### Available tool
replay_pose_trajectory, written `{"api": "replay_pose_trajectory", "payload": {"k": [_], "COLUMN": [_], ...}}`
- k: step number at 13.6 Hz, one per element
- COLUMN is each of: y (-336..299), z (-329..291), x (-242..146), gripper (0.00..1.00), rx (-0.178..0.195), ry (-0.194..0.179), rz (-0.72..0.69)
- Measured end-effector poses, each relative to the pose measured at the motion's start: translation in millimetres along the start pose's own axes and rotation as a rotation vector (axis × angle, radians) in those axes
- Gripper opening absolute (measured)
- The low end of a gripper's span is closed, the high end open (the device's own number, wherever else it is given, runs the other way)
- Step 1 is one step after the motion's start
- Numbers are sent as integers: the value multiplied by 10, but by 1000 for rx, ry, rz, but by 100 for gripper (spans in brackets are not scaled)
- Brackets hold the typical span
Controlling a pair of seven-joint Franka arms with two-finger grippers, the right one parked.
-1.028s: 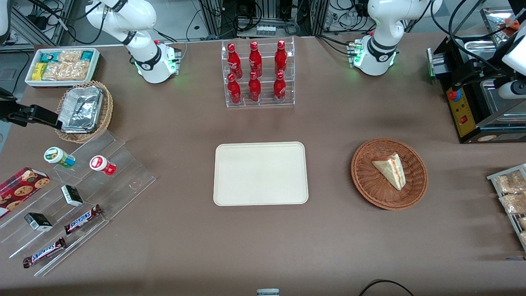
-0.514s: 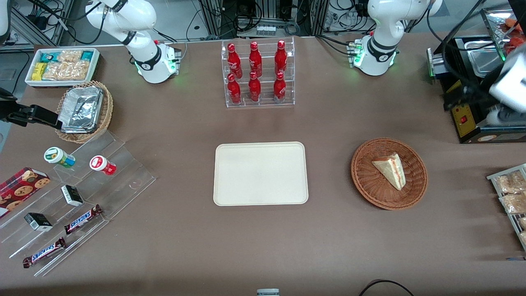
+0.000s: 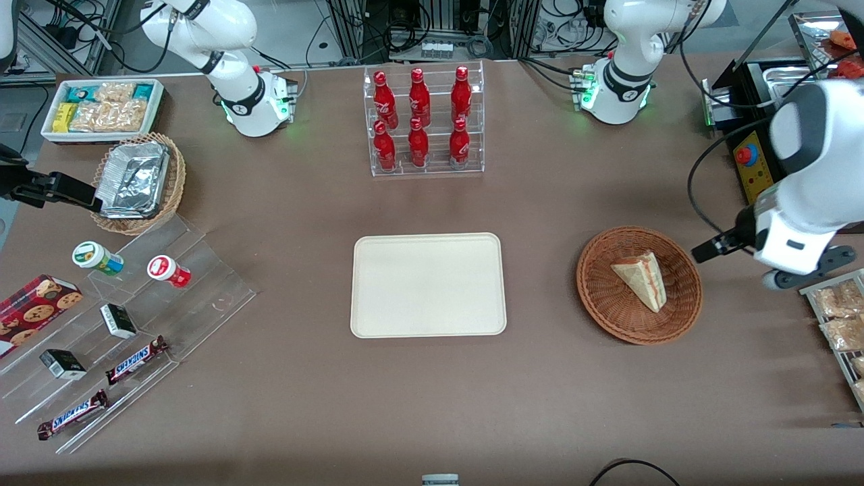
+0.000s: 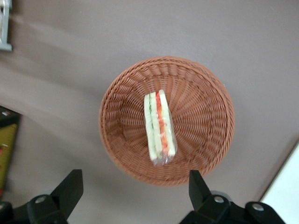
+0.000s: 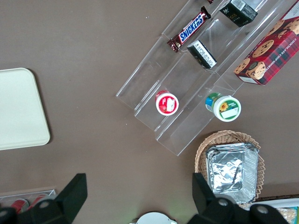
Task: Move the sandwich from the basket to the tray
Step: 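Lower the open left gripper over the wrapped sandwich in the basket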
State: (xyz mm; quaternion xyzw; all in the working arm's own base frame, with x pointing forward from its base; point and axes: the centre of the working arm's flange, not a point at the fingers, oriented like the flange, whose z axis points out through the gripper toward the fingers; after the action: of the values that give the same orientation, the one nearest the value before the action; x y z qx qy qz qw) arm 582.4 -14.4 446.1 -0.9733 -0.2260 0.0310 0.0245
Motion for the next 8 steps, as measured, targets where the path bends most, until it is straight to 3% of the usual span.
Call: {"api": "replay_pose_trajectory", "payload": {"k": [8], "y": [127], "z": [1104], "x": [-421], "gripper": [100], "rx": [-21], "ry": [21], "rz": [-145]}}
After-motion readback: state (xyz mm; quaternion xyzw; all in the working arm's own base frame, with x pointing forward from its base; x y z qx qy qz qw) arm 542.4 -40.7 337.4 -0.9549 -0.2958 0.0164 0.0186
